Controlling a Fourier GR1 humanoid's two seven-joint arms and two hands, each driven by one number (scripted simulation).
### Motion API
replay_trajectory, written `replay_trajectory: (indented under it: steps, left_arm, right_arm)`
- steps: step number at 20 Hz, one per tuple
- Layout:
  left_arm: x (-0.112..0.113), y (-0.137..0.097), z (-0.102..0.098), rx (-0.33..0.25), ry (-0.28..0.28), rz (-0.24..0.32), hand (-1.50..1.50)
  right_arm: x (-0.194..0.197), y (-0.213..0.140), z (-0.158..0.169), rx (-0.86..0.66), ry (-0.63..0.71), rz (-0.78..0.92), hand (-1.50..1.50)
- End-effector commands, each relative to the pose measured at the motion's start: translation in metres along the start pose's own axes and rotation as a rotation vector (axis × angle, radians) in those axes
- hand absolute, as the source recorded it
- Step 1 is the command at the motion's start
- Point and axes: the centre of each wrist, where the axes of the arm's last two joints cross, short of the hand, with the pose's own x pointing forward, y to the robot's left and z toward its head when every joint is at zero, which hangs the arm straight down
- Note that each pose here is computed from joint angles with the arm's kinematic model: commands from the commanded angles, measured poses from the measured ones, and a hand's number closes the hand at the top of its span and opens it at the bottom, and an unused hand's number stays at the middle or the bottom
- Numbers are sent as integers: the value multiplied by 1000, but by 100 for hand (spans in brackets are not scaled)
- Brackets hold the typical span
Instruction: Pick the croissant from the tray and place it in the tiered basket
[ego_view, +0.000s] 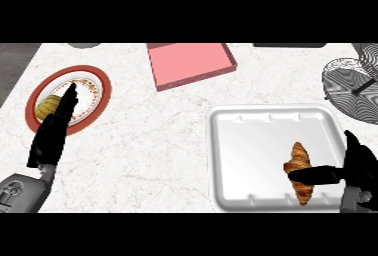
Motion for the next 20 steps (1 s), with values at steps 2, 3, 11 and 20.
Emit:
replay_trajectory:
  steps: [2, 3, 11, 20]
  left_arm:
    - [-18, -4, 8, -5, 4, 12, 0]
    - [2, 4, -1, 13, 2, -12, 0]
    - [9, 9, 3, 9, -16, -7, 0]
    - [3, -2, 3, -4, 21, 6, 0]
  right_arm:
    - [19, 15, 5, -22, 218, 129, -150]
    - [23, 20, 7, -24, 216, 158, -150]
    - [37, 31, 15, -41, 205, 175, -150]
    - [25, 33, 9, -15, 258, 167, -150]
